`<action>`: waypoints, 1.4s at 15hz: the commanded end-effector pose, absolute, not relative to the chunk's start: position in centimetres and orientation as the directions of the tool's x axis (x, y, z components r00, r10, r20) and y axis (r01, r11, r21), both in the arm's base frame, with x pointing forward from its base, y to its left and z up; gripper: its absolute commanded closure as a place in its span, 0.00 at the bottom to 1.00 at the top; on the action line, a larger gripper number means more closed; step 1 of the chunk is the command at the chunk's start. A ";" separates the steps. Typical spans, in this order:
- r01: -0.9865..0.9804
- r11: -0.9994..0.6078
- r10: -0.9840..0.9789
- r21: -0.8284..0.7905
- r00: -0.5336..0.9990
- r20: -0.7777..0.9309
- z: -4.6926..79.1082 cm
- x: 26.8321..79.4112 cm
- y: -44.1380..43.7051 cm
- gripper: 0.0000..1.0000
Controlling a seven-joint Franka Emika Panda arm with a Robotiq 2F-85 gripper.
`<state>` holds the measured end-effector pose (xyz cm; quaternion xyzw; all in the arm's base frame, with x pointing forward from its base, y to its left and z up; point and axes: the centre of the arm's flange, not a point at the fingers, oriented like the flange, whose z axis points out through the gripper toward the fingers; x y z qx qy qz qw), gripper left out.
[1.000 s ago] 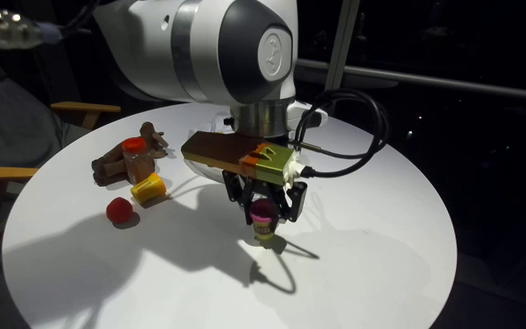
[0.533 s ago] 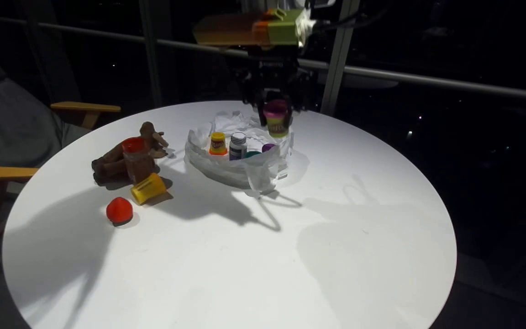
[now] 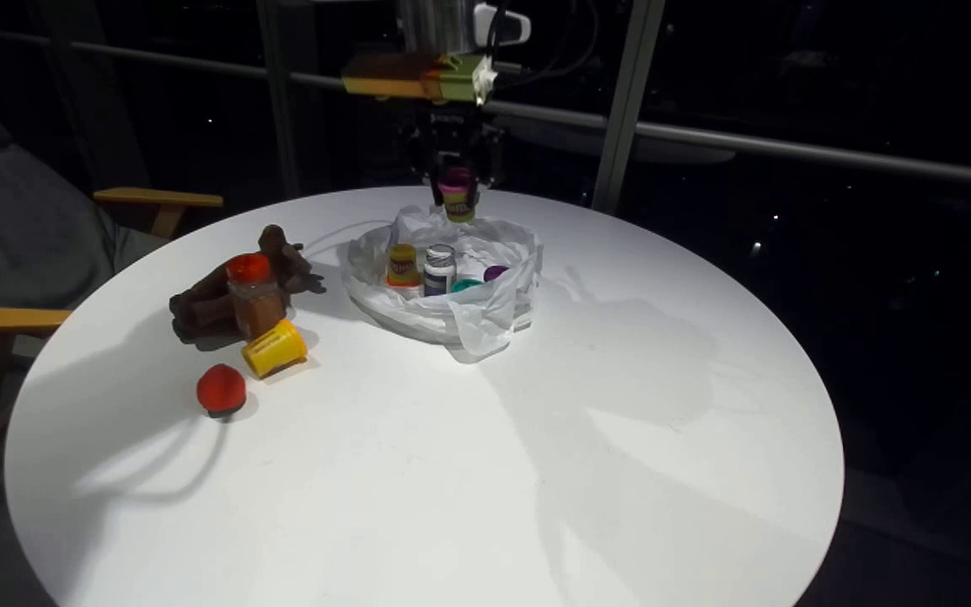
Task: Pick up the objects from the table and put them in the plastic bag.
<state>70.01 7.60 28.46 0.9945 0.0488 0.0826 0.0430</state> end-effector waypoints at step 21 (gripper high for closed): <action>0.025 -0.998 0.034 0.053 0.986 0.165 19.3 78.7 11.6 0.40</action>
